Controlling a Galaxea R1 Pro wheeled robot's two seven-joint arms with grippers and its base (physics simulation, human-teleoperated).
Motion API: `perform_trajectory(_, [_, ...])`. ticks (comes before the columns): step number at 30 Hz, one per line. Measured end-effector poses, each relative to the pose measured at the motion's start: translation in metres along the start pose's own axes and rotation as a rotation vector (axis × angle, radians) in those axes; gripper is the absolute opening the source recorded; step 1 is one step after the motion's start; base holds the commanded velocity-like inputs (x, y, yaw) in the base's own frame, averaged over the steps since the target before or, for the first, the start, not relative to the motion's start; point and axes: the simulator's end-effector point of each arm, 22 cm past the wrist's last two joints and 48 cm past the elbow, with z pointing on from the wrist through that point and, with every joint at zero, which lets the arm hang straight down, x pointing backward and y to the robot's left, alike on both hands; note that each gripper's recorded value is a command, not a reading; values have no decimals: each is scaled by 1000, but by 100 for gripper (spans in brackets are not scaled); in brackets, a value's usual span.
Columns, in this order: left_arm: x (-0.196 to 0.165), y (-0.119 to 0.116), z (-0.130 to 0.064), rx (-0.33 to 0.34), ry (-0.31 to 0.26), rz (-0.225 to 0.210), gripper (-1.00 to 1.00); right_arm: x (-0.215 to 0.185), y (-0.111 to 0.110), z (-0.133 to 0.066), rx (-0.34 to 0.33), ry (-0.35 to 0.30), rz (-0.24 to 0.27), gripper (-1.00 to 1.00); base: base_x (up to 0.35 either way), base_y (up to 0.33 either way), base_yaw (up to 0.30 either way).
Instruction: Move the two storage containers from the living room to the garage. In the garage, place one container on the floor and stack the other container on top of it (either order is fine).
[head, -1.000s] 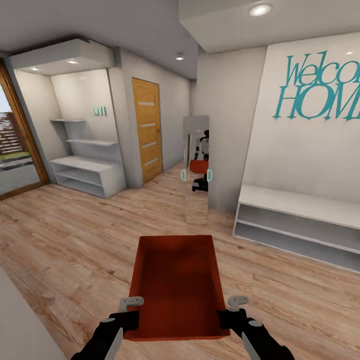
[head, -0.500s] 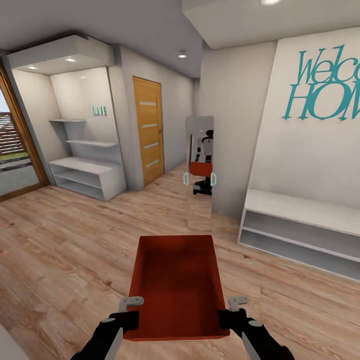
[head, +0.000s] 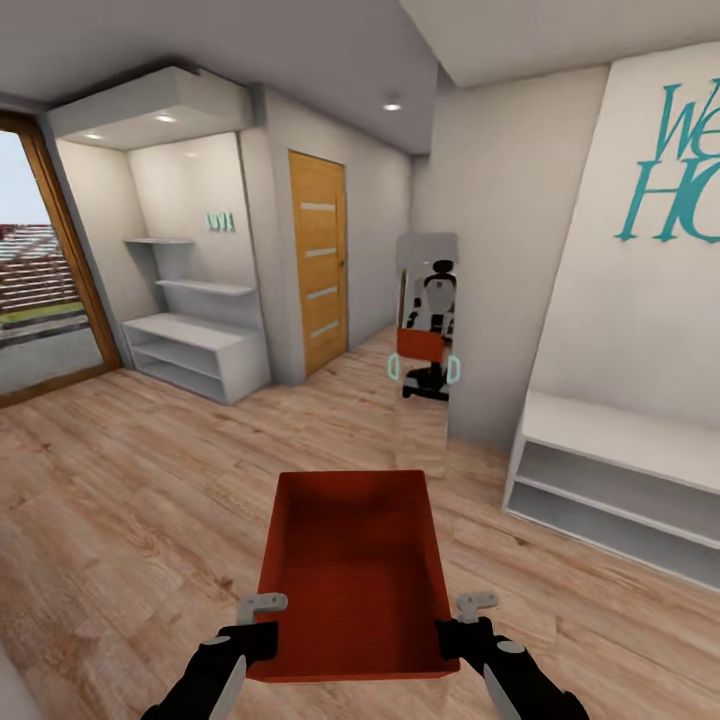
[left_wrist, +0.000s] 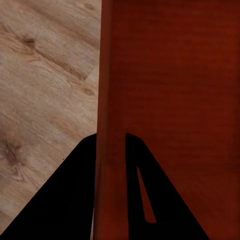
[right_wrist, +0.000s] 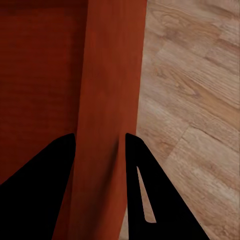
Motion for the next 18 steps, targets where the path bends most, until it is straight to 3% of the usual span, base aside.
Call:
perform_trajectory(8, [0,0,0,0,0,0,-100,0,0,0,0,0,0,-100,329,0,56])
perform_trajectory(18, [0,0,0,0,0,0,-100,0,0,0,0,0,0,-100,329,0,271])
